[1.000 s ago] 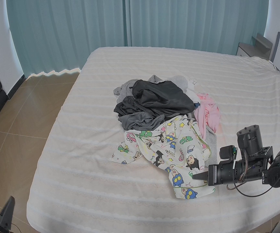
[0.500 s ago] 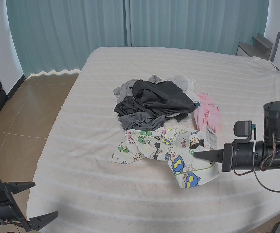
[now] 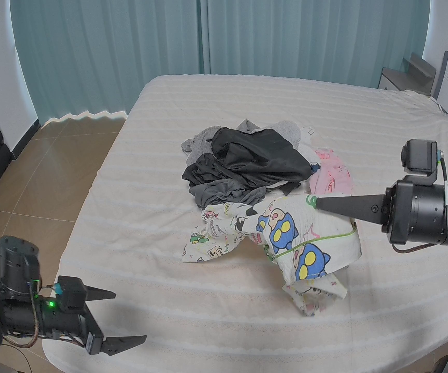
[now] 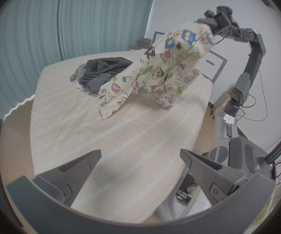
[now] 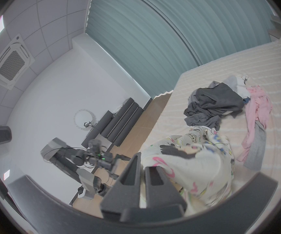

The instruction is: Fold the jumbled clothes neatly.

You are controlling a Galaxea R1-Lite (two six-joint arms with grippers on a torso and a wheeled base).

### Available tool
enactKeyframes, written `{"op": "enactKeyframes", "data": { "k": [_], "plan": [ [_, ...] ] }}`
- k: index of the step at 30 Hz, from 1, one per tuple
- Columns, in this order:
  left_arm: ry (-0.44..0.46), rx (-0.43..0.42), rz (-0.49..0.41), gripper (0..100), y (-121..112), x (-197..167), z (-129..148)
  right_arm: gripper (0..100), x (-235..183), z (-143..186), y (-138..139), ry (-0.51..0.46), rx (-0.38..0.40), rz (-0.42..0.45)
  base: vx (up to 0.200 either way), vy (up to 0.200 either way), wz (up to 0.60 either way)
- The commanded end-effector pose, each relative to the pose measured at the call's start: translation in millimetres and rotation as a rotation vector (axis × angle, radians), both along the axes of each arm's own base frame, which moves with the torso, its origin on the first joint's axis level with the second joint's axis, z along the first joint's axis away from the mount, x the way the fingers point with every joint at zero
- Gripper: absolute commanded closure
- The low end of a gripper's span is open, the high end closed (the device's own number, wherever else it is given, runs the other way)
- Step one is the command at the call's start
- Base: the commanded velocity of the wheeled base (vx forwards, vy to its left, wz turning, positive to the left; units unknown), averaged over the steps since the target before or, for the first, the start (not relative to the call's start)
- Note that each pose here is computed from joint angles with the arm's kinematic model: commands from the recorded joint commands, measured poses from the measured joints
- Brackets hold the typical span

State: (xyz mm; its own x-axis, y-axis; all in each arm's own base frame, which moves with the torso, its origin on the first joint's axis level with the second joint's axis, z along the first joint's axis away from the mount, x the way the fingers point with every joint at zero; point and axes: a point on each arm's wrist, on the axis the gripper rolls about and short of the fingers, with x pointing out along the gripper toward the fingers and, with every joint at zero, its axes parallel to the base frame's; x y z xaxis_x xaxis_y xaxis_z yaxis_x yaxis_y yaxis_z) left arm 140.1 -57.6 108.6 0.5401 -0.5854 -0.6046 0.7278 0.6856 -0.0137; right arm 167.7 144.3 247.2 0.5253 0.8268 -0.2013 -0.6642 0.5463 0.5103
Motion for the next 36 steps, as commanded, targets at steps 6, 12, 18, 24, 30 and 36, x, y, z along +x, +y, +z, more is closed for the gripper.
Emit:
{"op": "enactKeyframes", "data": {
  "k": [6, 12, 18, 24, 30, 36],
  "plan": [
    [0.075, 0.035, -0.096, 0, -39, 52, -59, 100, -27, 27, 9, -0.05, 0.041, 0.113, 0.0, 0.0, 0.0],
    [-0.013, 0.024, -0.083, 0, -57, 76, -85, 100, -33, 32, 15, -0.05, 0.043, 0.153, 0.0, 0.0, 0.0],
    [-0.044, -0.05, -0.042, 0, -86, 90, -103, 100, -35, 34, 16, -0.05, 0.043, 0.167, 0.0, 0.0, 0.0],
    [-0.118, -0.068, 0.025, 0, -101, 111, -119, 100, -35, 36, 16, -0.053, 0.046, 0.167, 0.0, 0.0, 0.0],
    [-0.163, -0.107, 0.082, 0, -117, 133, -133, 100, -35, 37, 16, -0.056, 0.05, 0.167, 0.0, 0.0, 0.0],
    [-0.198, -0.161, 0.159, 0, -136, 157, -143, 100, -36, 39, 16, -0.062, 0.055, 0.165, 0.0, 0.0, 0.0]
  ]
}}
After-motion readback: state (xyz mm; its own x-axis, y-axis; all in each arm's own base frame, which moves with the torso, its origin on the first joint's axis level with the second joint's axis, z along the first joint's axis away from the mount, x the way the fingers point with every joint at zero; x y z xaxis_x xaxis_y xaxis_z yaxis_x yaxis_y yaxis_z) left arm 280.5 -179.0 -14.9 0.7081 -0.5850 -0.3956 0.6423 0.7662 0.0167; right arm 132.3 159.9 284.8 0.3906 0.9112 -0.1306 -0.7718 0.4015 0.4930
